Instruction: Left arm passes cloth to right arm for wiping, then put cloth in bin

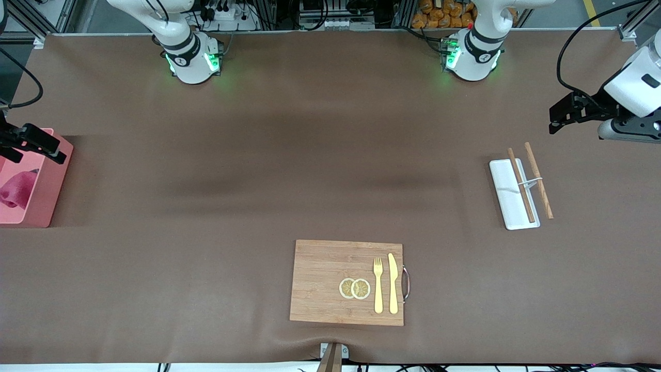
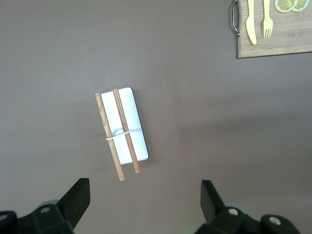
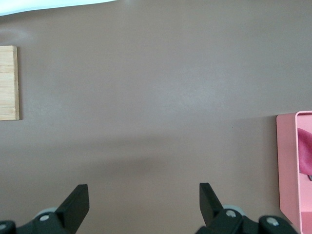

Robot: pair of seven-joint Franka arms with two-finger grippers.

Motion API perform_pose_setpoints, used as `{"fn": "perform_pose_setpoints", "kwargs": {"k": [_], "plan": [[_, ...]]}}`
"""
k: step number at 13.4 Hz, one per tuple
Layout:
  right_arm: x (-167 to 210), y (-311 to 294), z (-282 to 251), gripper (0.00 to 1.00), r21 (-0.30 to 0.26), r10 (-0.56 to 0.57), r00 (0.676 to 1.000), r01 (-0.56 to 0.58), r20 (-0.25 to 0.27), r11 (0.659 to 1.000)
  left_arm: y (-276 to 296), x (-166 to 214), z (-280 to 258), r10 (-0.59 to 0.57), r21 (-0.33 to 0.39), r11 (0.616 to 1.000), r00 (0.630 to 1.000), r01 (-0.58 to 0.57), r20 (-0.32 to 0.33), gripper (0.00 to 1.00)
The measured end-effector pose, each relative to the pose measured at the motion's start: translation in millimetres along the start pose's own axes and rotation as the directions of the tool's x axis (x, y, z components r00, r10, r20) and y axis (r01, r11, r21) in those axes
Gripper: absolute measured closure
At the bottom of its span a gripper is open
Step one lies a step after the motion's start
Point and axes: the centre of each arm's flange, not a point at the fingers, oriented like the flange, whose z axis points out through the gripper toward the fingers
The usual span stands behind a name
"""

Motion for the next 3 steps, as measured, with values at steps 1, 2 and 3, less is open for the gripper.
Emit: {"fn": "perform_pose_setpoints", "kwargs": {"k": [1,2,3], "plan": [[0.4,0.4,-0.5,0.0,0.0,-0.001,1.0,0.001,-0.002,1.0,0.0,0.0,0.0,0.0,0.0,1.0,1.0,0.0,0.0,0.0],[1.0,0.2,-3.0,0.0,-0.001,-0.008,1.0,0.008,-0.008,1.0,0.0,0.0,0.0,0.0,0.0,1.0,1.0,0.0,0.0,0.0],[2.0,-0.8,-8.2,0.0,-0.001,-0.021,1.0,0.021,-0.019,1.0,0.0,0.0,0.0,0.0,0.0,1.0,1.0,0.0,0.0,0.0]]}}
